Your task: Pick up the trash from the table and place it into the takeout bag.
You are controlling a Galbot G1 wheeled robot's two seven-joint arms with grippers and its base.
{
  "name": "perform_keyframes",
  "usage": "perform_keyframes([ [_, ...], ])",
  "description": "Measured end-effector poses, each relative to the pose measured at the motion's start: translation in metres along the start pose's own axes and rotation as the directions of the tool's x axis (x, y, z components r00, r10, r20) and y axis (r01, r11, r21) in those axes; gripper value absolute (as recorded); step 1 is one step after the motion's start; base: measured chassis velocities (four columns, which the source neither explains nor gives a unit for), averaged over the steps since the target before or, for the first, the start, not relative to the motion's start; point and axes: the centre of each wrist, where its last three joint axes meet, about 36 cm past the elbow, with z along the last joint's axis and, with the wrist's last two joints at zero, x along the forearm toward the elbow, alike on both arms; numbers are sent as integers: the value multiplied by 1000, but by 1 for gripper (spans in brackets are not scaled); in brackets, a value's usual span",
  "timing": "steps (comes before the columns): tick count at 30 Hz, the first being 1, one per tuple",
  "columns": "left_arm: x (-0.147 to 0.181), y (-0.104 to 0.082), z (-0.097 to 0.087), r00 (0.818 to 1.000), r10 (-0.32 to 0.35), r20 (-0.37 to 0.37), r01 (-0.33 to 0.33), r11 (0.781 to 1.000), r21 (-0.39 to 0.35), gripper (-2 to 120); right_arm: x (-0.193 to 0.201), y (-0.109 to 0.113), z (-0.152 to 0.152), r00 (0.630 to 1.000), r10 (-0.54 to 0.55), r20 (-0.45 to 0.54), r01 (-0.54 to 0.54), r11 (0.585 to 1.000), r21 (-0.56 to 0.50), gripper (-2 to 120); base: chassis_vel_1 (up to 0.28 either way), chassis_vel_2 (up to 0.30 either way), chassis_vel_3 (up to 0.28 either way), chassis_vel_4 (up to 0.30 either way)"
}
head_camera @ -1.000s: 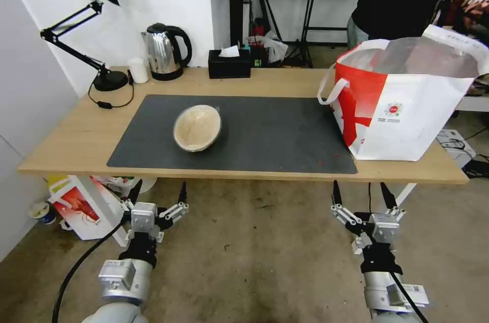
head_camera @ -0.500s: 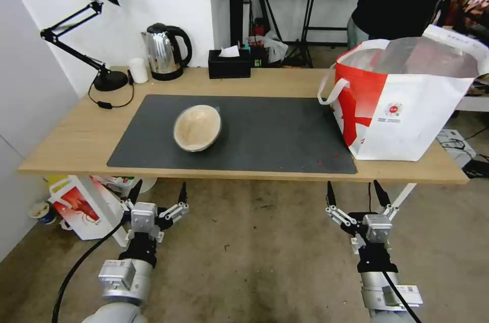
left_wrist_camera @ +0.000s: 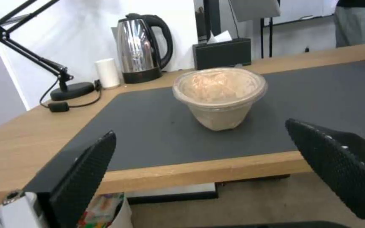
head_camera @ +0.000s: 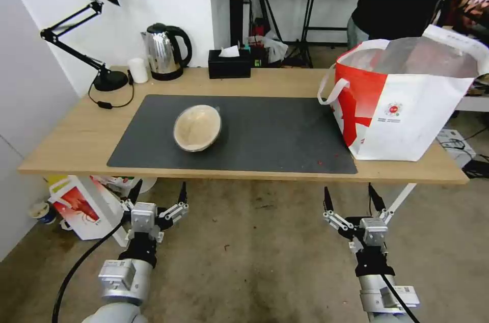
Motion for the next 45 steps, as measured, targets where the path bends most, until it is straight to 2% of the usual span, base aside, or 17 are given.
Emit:
perform_keyframes([
  [45, 0, 0, 0, 1000, 0, 0, 0, 1000, 0, 100, 5, 3, 8, 1000, 2, -20, -3, 1000, -11, 100, 0, 0, 0, 0],
])
